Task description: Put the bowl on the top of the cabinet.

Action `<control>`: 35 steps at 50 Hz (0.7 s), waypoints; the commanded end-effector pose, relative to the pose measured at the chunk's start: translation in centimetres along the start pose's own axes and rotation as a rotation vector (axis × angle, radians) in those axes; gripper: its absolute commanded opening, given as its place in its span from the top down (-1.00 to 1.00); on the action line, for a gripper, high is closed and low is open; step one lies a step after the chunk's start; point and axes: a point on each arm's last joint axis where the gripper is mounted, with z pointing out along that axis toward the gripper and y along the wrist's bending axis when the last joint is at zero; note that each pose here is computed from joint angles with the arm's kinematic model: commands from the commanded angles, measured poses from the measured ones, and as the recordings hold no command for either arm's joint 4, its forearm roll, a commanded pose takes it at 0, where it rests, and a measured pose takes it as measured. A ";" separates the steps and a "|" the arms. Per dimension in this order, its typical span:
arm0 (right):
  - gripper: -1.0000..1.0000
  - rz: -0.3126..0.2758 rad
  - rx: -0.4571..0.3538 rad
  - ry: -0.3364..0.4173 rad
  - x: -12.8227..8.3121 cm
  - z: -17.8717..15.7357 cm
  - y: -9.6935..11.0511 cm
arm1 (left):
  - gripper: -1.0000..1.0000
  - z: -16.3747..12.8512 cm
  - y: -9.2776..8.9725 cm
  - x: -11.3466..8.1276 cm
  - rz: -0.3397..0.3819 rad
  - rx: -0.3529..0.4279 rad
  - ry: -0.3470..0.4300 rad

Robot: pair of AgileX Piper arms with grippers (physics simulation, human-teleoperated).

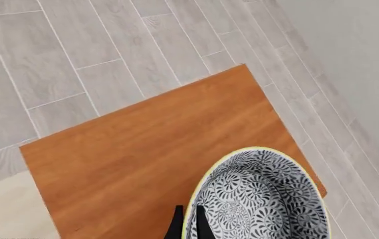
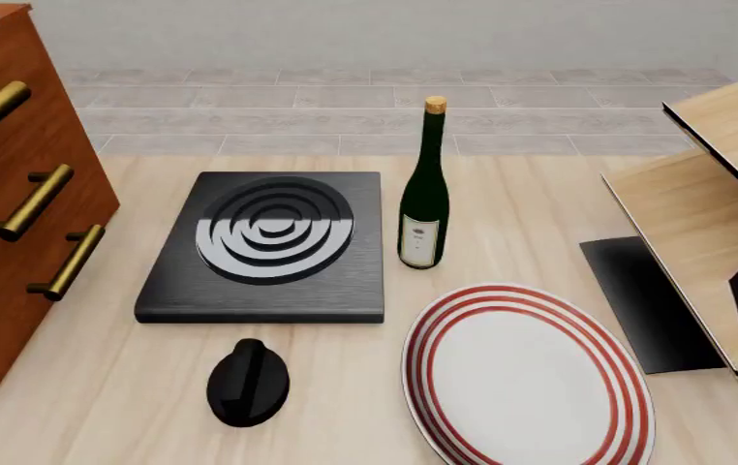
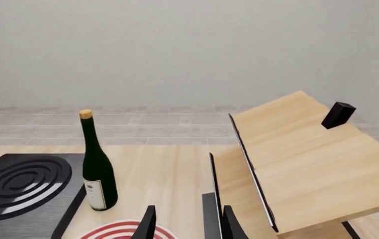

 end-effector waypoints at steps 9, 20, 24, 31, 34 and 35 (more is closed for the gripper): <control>-1.00 -0.003 -0.001 0.001 -0.4 0.0 0.0 | 1.00 1.2 1.0 0.5 -0.022 -0.021 0.007; -1.00 -0.004 -0.001 0.001 -0.5 -0.1 0.0 | 1.00 2.0 1.3 1.1 -0.026 -0.026 0.019; -1.00 -0.004 -0.002 0.002 -0.5 -0.1 0.0 | 1.00 2.2 1.4 1.3 -0.027 -0.030 0.022; -1.00 -0.005 -0.001 0.002 -0.5 -0.1 0.0 | 1.00 2.0 1.6 1.4 -0.030 -0.030 0.020; -1.00 -0.005 -0.001 0.001 -0.5 -0.1 0.0 | 1.00 1.9 1.6 1.7 -0.053 -0.023 0.015; -1.00 -0.005 -0.001 0.001 -0.5 -0.1 0.0 | 1.00 1.9 1.5 1.7 -0.053 -0.020 0.015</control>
